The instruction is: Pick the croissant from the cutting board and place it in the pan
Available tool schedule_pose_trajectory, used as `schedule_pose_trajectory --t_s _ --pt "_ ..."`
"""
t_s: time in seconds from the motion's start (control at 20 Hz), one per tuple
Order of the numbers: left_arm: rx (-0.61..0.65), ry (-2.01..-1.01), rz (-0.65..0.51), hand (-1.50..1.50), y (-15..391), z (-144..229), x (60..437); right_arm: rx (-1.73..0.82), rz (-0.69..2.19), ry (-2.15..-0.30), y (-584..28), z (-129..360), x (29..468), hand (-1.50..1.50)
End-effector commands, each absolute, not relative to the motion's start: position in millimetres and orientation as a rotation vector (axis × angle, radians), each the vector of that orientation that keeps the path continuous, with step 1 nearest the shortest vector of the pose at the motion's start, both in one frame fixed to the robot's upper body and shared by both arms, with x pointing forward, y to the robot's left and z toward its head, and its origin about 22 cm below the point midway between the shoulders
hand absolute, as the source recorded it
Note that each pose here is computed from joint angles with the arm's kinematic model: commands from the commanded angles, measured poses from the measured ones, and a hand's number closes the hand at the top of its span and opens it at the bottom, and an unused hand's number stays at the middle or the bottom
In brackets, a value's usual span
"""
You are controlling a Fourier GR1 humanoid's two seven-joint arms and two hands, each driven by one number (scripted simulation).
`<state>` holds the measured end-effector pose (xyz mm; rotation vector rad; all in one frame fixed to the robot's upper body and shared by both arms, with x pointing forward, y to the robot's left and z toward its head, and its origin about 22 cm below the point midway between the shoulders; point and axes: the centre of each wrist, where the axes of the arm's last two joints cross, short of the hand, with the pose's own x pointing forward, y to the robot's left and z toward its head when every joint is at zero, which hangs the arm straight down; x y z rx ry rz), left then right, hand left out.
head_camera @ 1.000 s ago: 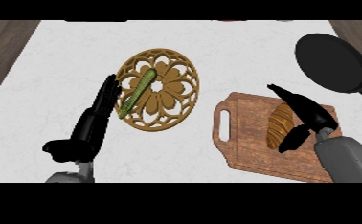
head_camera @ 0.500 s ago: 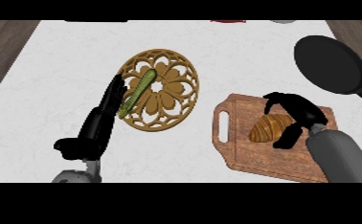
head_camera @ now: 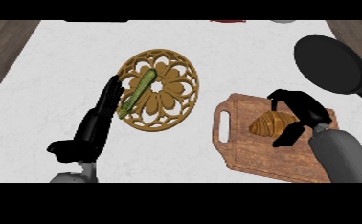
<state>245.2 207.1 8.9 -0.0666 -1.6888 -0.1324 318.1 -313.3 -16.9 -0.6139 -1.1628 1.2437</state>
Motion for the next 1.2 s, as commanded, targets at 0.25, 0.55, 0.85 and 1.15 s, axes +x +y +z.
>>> schedule_pose_trajectory --t_s 0.25,0.55,0.85,1.15 --pt "-0.056 -1.698 -0.12 0.0 210 10 241 -0.637 1.25 -1.343 -287 -4 287 1.5" --pt "-0.044 -1.683 -0.12 0.0 213 -1 243 -0.896 1.095 -1.543 -300 47 280 1.5" --pt "-0.052 -1.687 -0.134 0.0 197 -14 227 -0.904 0.86 -1.684 -307 98 270 1.5" --pt "-0.049 -1.708 -0.128 0.0 211 5 243 -0.876 0.621 -1.639 -348 88 282 1.5"
